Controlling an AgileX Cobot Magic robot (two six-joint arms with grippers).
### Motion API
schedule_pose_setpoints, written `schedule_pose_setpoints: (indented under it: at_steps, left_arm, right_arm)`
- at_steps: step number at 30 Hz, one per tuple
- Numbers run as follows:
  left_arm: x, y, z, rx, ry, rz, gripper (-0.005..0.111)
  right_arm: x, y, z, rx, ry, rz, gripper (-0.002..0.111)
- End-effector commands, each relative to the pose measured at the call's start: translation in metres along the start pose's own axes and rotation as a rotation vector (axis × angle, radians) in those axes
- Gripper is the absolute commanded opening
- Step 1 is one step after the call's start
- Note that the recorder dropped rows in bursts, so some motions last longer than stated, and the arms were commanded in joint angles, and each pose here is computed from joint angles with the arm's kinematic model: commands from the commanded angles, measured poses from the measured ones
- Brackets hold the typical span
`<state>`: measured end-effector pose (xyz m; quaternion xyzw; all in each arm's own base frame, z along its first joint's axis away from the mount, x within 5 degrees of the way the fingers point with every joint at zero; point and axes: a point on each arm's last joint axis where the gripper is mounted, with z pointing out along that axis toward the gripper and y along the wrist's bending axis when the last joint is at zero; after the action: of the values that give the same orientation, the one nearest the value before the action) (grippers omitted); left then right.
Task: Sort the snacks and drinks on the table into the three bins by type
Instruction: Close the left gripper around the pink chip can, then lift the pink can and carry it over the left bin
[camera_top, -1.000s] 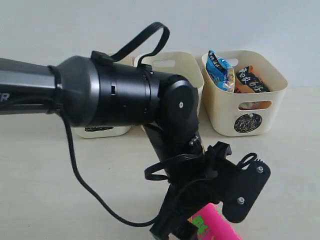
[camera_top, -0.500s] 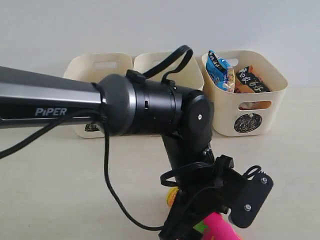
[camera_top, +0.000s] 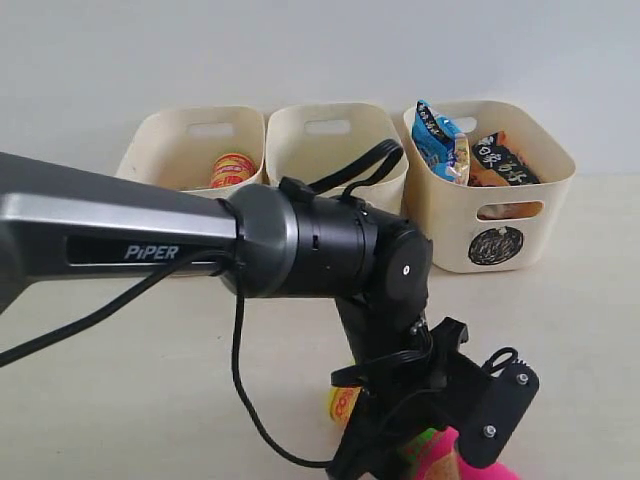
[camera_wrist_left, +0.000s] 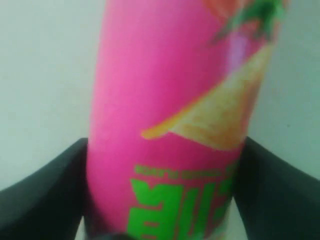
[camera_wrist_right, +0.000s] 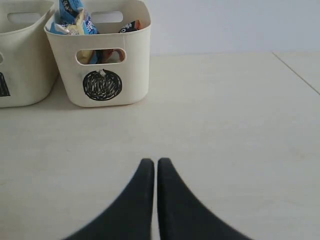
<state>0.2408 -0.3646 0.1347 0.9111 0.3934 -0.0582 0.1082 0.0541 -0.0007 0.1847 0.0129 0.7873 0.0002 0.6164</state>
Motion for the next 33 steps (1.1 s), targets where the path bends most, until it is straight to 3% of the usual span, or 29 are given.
schedule_pose_setpoints:
  at_steps: [1, 4, 10, 22, 26, 33]
  left_arm:
    - [-0.003, 0.0, 0.003, 0.002, 0.0, 0.039, 0.034]
    - [-0.002, -0.001, 0.003, 0.007, 0.013, 0.057, 0.004]
    - [-0.006, 0.001, -0.017, -0.032, 0.001, -0.006, 0.004]
    - [-0.015, -0.003, -0.119, -0.241, -0.025, -0.124, 0.004]
    - [-0.003, -0.004, -0.14, -0.303, 0.022, -0.226, 0.004]
    - [0.042, -0.003, -0.164, -0.348, 0.046, -0.46, 0.004]
  right_arm:
    - [0.001, 0.0, 0.0, 0.0, -0.008, -0.004, 0.0]
    - [0.001, 0.0, 0.0, 0.0, -0.008, -0.004, 0.0]
    - [0.001, 0.0, 0.0, 0.0, -0.008, -0.004, 0.0]
    - [0.001, 0.0, 0.0, 0.0, -0.008, -0.004, 0.0]
    - [0.001, 0.0, 0.0, 0.0, -0.008, -0.004, 0.0]
    - [0.001, 0.0, 0.0, 0.0, -0.008, -0.004, 0.0]
